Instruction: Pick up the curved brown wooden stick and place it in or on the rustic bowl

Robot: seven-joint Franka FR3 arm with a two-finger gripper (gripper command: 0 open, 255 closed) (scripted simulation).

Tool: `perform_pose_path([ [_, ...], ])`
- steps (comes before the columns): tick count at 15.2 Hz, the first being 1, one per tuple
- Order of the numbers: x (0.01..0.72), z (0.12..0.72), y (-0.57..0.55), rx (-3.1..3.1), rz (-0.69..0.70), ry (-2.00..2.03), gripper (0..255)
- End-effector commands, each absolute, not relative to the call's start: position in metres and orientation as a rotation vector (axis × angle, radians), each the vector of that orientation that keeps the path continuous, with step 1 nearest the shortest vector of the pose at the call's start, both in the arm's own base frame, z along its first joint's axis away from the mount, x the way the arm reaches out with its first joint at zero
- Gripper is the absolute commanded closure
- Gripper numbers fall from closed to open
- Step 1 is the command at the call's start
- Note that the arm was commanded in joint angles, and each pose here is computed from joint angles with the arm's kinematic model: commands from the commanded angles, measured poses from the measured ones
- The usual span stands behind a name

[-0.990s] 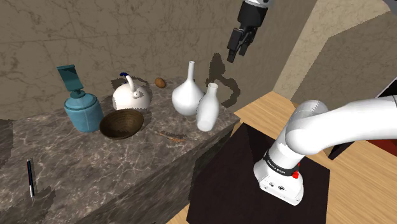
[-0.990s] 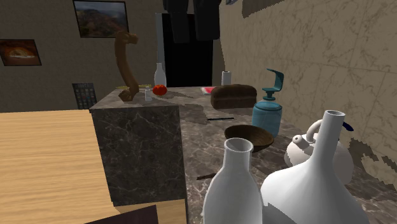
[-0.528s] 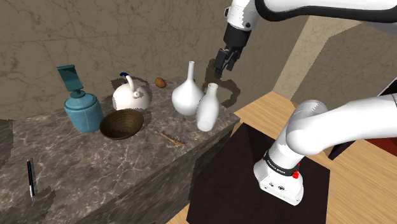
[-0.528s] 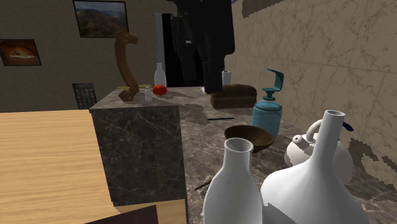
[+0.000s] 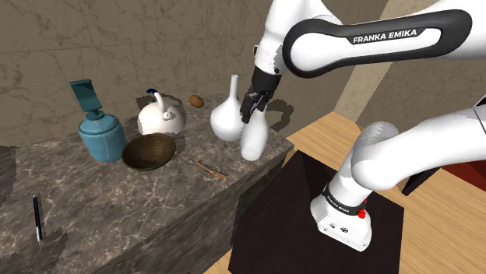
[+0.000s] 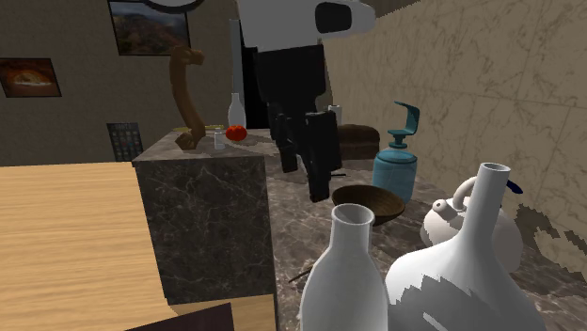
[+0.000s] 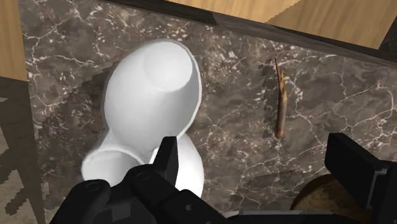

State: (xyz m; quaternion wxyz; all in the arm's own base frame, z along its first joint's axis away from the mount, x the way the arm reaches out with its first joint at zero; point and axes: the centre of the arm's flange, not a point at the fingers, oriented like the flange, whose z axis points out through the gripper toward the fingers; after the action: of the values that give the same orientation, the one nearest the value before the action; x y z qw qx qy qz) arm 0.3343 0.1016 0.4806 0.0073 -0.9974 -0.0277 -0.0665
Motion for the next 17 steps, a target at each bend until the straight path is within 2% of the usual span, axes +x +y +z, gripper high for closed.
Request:
perform_pose_path([
  [1, 0.341, 0.458, 0.113, -3.113, -0.223, -0.093, 0],
  [17, 0.397, 0.286, 0.206, -3.075, -0.307, -0.145, 0],
])
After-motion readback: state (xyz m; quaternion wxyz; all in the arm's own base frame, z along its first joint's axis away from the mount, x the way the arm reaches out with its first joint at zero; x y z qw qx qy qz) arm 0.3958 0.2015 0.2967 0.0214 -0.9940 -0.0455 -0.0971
